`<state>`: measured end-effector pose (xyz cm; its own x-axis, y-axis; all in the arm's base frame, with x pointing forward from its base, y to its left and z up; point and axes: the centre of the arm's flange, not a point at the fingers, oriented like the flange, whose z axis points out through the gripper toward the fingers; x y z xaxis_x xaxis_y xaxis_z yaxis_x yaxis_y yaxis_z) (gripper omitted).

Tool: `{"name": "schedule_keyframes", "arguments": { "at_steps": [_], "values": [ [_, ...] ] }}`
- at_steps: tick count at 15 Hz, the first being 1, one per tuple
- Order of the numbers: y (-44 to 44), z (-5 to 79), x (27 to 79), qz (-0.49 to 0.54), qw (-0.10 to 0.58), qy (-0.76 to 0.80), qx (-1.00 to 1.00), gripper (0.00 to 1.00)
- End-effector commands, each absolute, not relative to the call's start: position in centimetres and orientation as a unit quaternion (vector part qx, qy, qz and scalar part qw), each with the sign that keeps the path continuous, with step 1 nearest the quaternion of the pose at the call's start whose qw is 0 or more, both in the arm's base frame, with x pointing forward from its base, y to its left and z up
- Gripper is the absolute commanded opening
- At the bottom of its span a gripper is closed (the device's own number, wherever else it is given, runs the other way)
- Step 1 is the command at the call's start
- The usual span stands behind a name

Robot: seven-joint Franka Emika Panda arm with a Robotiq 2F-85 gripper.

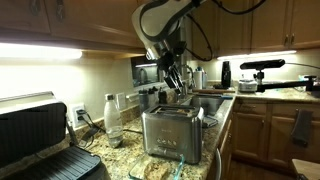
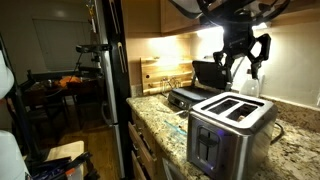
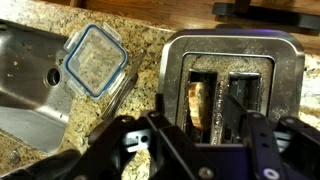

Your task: Put one slice of bread inside the toaster

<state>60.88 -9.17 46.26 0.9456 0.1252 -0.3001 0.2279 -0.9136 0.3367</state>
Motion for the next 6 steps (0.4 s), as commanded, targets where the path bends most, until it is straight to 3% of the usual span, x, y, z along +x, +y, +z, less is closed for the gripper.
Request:
{"name": "schedule_keyframes", "arguments": {
  "at_steps": [1, 6],
  "values": [
    [-9.18, 46.26, 60.88, -0.137, 0.187, 0.091, 0.968, 0.68],
    [-9.19, 46.26, 60.88, -0.137, 0.187, 0.091, 0.968, 0.69]
  ]
}}
